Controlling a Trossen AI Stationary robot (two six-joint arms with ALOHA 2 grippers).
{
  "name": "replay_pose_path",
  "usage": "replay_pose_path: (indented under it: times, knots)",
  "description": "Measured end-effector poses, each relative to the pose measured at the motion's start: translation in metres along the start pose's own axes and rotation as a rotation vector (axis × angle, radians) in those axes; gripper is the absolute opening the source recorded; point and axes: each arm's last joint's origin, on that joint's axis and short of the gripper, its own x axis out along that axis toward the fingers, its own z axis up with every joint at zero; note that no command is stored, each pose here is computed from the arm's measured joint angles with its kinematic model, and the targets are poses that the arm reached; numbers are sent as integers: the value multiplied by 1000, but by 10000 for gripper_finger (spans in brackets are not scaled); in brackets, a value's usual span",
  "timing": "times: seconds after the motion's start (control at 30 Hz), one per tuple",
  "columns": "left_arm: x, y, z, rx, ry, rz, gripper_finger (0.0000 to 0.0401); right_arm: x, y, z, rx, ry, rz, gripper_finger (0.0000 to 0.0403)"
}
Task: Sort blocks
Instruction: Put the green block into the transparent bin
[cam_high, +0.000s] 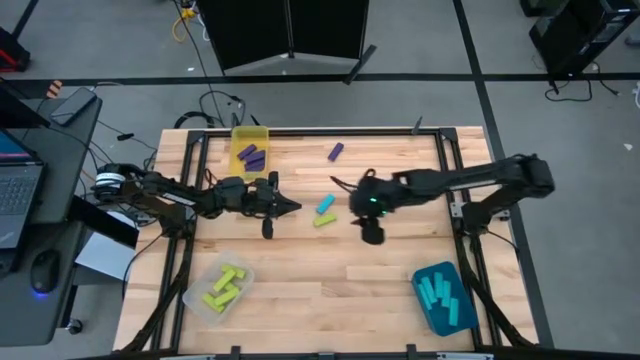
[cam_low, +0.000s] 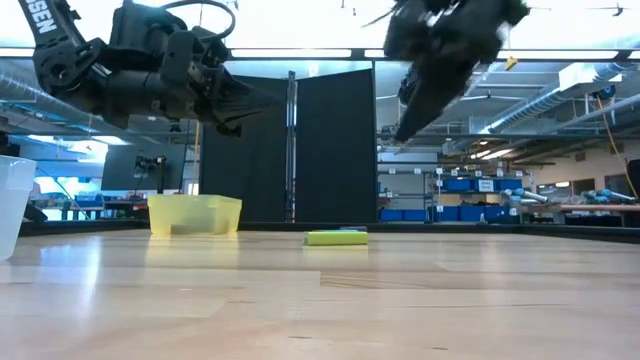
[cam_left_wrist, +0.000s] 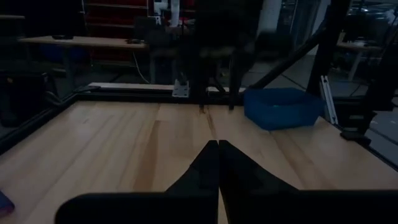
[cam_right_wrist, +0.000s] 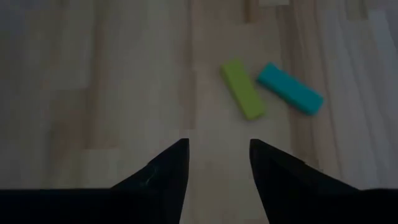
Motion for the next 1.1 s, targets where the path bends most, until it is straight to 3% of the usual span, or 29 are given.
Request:
replay_pose_path:
  times: [0.27, 0.53, 1.1]
  knots:
    - [0, 0, 0, 1, -1, 0, 10, 68, -33, 9, -27, -33, 48, 194]
    - [0, 0, -1, -2, 12, 1, 10, 104, -52, 0, -51, 18, 24, 206]
    - [0, 0, -2, -23, 21, 2, 10, 138, -58, -11, -88, 58, 26, 192]
